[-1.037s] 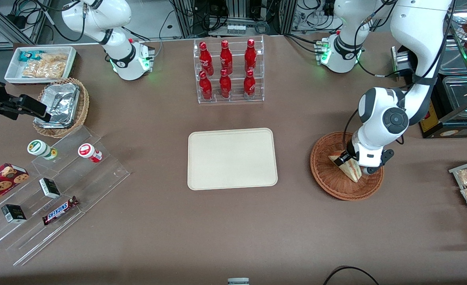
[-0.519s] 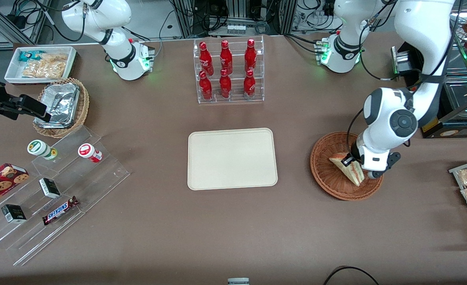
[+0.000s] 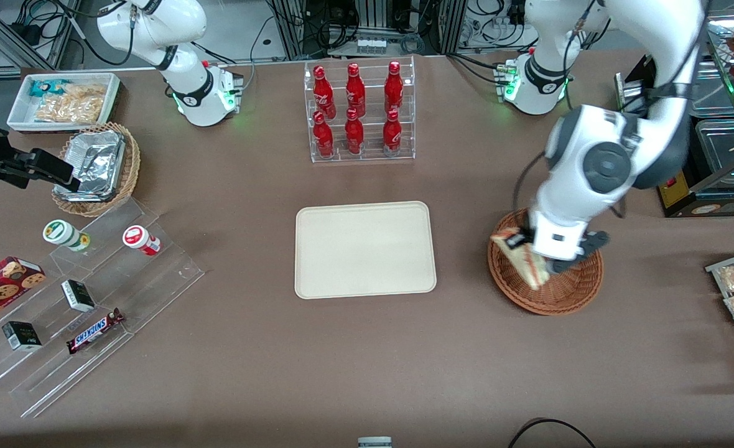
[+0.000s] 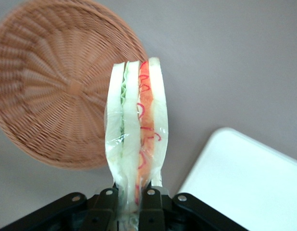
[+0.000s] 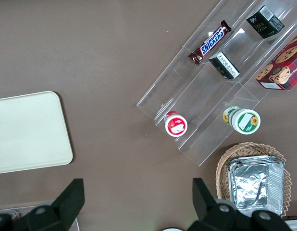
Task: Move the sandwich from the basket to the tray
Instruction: 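Lift the sandwich and carry it over the cream tray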
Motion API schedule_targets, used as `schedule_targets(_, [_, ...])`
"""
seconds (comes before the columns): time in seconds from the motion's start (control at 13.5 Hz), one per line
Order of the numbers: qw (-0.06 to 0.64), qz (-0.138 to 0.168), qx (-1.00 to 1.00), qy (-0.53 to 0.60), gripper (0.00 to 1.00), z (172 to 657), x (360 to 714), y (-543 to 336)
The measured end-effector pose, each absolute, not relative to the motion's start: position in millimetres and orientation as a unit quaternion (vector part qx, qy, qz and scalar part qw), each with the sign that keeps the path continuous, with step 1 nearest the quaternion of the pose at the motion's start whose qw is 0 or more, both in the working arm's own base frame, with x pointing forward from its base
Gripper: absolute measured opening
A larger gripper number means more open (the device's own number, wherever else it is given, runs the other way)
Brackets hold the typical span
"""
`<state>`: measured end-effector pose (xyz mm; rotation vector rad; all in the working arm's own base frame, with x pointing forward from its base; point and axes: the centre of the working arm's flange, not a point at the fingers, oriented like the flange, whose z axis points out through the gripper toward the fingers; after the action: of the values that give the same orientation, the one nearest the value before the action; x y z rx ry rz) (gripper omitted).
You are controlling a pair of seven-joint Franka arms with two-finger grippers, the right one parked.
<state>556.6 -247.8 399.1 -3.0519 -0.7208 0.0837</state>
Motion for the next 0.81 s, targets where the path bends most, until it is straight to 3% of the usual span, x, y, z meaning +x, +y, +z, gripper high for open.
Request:
schedule_targets(0.22, [0.010, 0.035, -0.984, -0.172, 0.15, 376, 528, -341])
schedule_targets(0.52, [0.013, 0.010, -0.995, -0.103, 0.15, 328, 515, -430])
schedule_targets(0.81, [-0.006, 0.011, -0.997, -0.075, 0.15, 273, 494, -497])
